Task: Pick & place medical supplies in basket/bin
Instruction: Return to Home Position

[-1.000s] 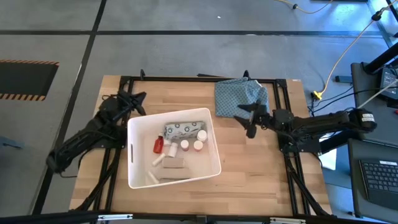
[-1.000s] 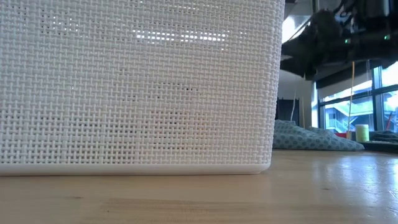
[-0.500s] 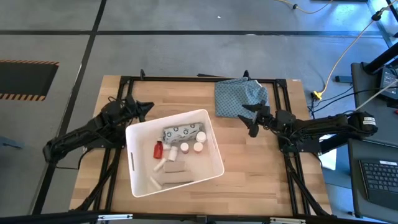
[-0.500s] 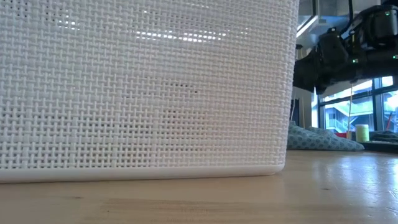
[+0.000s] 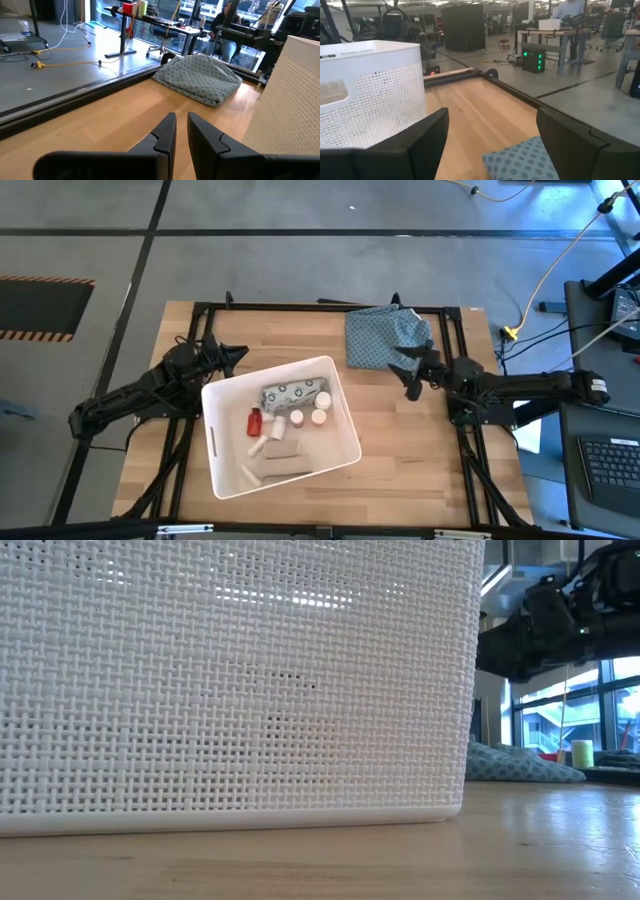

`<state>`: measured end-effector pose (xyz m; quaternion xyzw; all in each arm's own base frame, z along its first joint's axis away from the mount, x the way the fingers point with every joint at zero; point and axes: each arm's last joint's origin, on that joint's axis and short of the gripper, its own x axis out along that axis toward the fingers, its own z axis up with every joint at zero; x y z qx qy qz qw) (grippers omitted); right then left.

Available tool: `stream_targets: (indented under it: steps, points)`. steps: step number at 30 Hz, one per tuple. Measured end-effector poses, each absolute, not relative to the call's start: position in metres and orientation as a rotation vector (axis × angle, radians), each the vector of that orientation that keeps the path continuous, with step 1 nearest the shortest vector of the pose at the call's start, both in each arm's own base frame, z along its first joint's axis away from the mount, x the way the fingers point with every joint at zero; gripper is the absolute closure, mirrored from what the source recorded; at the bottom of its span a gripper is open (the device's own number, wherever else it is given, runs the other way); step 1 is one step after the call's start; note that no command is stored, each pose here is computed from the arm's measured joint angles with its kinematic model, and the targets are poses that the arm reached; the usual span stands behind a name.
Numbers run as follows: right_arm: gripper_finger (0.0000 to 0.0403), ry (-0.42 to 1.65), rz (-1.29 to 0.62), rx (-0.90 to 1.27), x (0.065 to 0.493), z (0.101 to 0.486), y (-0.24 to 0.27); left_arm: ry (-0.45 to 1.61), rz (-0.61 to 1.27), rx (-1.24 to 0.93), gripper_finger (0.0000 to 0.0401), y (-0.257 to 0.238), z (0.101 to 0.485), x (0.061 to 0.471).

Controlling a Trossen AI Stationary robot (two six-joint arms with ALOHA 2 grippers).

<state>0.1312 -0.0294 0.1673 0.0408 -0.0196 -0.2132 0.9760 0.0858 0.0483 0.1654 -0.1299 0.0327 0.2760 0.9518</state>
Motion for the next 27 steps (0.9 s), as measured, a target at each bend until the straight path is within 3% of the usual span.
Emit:
stream_targets:
  steps: [27]
  points:
    - [0.0100,-0.109,-0.417,0.153,0.094,0.173,-0.023,0.067,0.564,-0.264,0.0358,0.048,0.165,0.086]
